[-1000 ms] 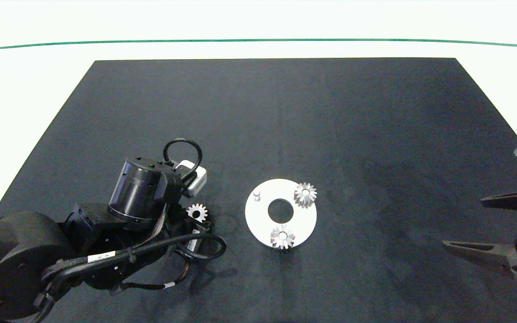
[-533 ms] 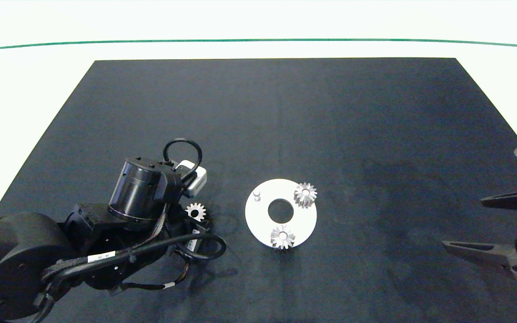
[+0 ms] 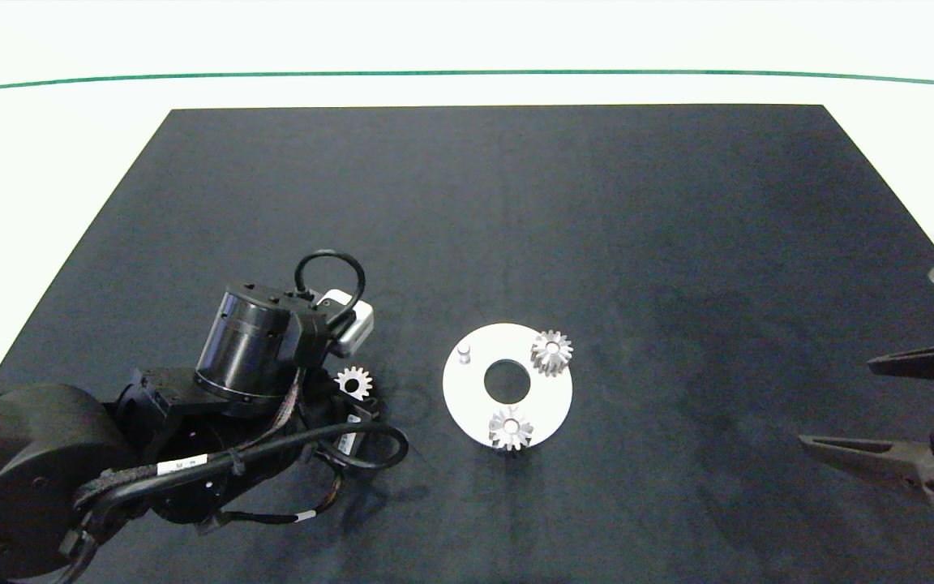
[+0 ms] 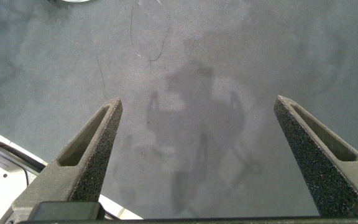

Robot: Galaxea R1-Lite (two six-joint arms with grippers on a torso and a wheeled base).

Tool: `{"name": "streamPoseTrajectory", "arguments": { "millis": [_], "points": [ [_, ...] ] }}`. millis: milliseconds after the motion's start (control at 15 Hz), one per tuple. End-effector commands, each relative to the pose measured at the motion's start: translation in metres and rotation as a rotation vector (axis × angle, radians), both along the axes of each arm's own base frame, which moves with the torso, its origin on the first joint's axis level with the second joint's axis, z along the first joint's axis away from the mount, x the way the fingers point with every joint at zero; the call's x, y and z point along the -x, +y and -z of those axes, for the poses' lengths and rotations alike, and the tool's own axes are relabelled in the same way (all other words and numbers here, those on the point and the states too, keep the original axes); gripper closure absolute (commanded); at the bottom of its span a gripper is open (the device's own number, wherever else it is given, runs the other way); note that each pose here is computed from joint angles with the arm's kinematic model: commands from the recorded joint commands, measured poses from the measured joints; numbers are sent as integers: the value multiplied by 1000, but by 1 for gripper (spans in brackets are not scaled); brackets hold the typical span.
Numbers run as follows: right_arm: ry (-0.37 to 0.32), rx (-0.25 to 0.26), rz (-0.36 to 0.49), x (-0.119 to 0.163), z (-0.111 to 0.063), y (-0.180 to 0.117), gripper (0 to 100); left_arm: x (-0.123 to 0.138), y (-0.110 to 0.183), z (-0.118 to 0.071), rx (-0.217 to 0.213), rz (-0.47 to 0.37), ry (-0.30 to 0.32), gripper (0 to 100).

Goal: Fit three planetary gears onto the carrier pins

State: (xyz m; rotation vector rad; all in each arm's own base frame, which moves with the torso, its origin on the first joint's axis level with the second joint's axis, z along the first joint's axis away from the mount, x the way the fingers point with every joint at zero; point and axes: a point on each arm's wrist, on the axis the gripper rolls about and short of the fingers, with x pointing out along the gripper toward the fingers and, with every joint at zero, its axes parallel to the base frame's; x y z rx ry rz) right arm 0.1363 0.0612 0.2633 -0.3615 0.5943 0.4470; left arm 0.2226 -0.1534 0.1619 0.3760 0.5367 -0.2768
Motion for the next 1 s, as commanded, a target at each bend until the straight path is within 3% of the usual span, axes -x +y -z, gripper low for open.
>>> {"name": "streamPoseTrajectory", "arguments": {
  "millis": [67, 600, 1000],
  "points": [
    [4, 3, -1, 0, 0, 0, 0, 0, 0, 0, -1, -2, -2, 84],
    [4, 3, -1, 0, 0, 0, 0, 0, 0, 0, -1, -3, -4, 100],
    [-2, 0, -1, 1, 0, -1, 0, 3, -3, -2, 2, 14, -8, 100]
  ]
}}
